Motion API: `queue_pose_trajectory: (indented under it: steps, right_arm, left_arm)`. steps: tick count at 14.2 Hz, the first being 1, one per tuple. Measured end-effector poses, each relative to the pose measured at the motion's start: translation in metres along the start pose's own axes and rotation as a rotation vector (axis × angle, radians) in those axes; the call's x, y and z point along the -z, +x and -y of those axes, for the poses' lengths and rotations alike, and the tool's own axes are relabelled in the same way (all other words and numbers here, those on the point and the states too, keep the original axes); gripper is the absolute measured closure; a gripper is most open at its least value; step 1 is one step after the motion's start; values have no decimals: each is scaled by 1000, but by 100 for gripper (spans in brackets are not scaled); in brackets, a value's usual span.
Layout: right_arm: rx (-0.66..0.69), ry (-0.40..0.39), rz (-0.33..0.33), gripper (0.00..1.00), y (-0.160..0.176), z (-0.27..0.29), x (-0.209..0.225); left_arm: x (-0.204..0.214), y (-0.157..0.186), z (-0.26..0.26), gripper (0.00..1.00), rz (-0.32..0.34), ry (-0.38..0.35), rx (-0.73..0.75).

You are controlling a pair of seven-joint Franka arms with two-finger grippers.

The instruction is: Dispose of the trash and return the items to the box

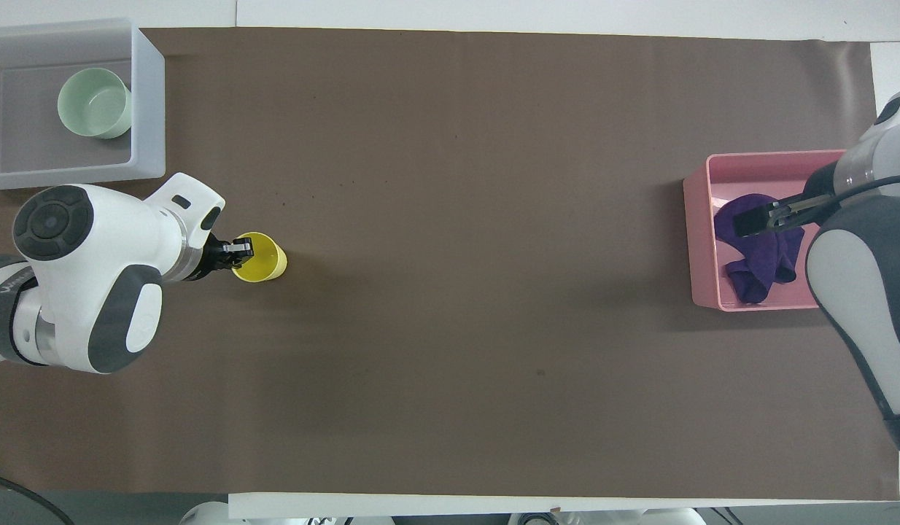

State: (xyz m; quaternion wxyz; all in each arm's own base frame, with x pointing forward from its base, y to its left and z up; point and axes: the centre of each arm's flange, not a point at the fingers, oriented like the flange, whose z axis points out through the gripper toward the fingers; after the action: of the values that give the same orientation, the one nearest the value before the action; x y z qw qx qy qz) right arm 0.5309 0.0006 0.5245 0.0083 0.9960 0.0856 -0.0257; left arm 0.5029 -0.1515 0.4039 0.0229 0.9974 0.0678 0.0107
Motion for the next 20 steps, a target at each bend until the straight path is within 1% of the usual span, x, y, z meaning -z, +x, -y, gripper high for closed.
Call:
queue_pose_trajectory:
  steps: [2,3,4,5,6,7,9,10,12,14,15,16,17,18,19,20]
  right_arm:
    - [-6,4,35,1,-11,9,26]
    - [-7,7,56,1,-17,10,40]
    - [-8,10,73,1,-23,11,54]
    - [-9,18,86,0,-28,12,67]
    - [-10,37,91,0,-33,14,78]
    - [-12,64,87,0,-36,16,88]
    - [-14,92,76,0,-44,18,100]
    - [-13,94,72,0,-47,19,104]
    - [-14,94,68,0,-49,19,107]
    - [-16,95,69,0,-49,18,107]
    - [-17,95,70,0,-50,17,106]
    - [-17,95,70,0,-49,17,106]
    - [-17,94,67,0,-49,17,106]
    - [-18,93,63,0,-49,17,106]
    - [-18,88,58,0,-48,16,106]
    - [-19,78,55,0,-47,15,105]
  left_arm:
    - [78,47,27,97,-20,-10,88]
    - [117,74,53,97,-47,-22,150]
    - [146,101,88,97,-78,-30,221]
    - [161,130,129,97,-103,-29,285]
    - [159,156,166,97,-120,-25,326]
    - [142,181,196,97,-126,-19,356]
    - [89,222,231,97,-129,-13,396]
    - [58,238,237,97,-127,-13,402]
    - [14,257,230,97,-135,-15,391]
    - [-3,263,220,97,-146,-21,377]
    - [-8,263,216,94,-146,-21,367]
    - [-11,262,213,94,-146,-20,353]
    - [-12,261,210,87,-152,-20,342]
    - [-9,261,206,77,-158,-22,337]
    - [0,260,202,67,-170,-25,331]
    - [18,257,199,54,-184,-29,327]
